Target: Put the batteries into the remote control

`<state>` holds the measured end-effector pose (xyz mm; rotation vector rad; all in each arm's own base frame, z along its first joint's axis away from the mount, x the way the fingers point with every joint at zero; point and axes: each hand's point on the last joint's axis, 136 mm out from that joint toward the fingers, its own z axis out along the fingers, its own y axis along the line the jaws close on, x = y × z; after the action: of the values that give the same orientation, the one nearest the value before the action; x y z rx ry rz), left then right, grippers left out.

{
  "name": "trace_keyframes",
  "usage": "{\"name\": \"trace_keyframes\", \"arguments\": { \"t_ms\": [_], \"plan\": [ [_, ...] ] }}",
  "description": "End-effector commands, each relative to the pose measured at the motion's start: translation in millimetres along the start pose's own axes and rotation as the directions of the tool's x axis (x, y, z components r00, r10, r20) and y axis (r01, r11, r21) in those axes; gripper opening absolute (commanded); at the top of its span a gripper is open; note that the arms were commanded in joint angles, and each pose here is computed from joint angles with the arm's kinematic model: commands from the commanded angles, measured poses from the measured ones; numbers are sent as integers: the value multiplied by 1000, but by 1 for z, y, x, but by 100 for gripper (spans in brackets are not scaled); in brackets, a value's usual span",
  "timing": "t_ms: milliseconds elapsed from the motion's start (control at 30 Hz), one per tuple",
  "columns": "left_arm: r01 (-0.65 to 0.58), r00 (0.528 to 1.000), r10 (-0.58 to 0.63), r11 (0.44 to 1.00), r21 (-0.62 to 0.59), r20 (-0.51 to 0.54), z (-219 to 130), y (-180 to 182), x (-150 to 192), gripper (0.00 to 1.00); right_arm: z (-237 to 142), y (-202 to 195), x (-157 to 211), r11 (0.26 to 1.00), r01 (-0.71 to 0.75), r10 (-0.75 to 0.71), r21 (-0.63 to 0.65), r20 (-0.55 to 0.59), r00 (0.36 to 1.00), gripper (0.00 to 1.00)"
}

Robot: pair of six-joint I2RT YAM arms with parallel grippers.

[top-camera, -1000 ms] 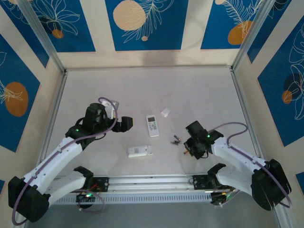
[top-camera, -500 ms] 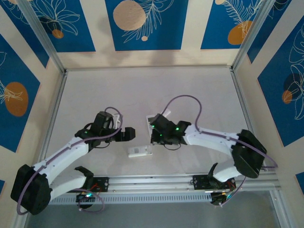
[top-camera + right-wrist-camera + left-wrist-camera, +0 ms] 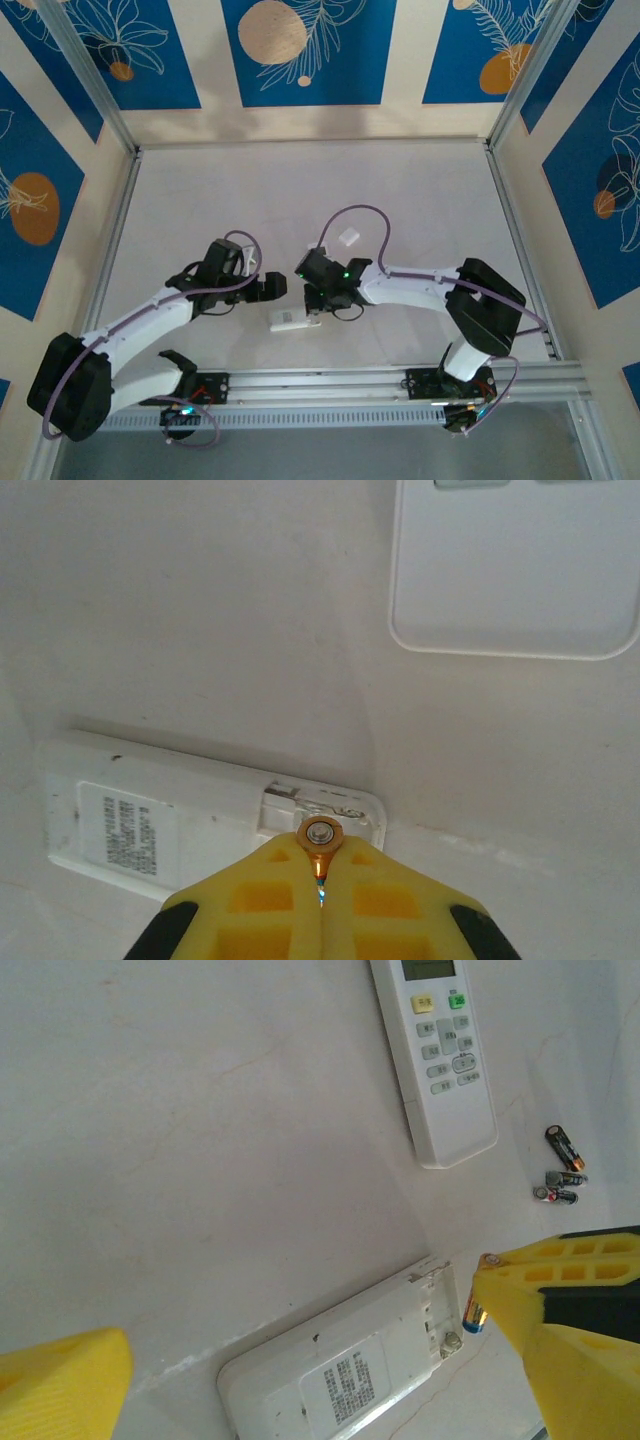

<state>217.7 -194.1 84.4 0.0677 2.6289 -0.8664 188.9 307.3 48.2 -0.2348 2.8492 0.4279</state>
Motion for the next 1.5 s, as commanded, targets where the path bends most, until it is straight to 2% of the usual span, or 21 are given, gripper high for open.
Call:
{"name": "trace_keyframes", "arguments": {
  "t_ms": [0, 167, 433, 800, 1133, 1333, 1467],
  "plan": [
    [1, 1000, -1, 1000, 20, 0, 3, -4, 1, 100, 0, 2, -1, 999, 22, -22, 32, -2, 1000, 6],
    [3, 1000, -3, 1000, 16, 4, 3, -3, 1, 100, 4, -7, 4, 997, 10, -9, 80, -19, 1000, 8],
    [15, 1000, -15, 1000, 13, 0, 6, 0, 3, 100, 8, -7, 12, 997, -12, 15, 81, -44, 999, 13],
    [73, 996, -72, 997, 22, -44, 17, 7, 22, 100, 8, -7, 17, 993, -83, 89, 86, -73, 993, 12],
    [102, 991, -99, 995, 22, -90, 31, 5, 40, 92, 7, -6, 25, 992, -92, 102, 90, -108, 989, 13],
    [105, 990, -103, 994, 12, -97, 35, 5, 43, 92, 4, -2, 24, 993, -92, 100, 75, -108, 989, 23],
    [101, 990, -101, 995, -8, -99, 34, 9, 45, 91, -2, 0, 20, 992, -101, 107, 71, -93, 990, 25]
  ]
}}
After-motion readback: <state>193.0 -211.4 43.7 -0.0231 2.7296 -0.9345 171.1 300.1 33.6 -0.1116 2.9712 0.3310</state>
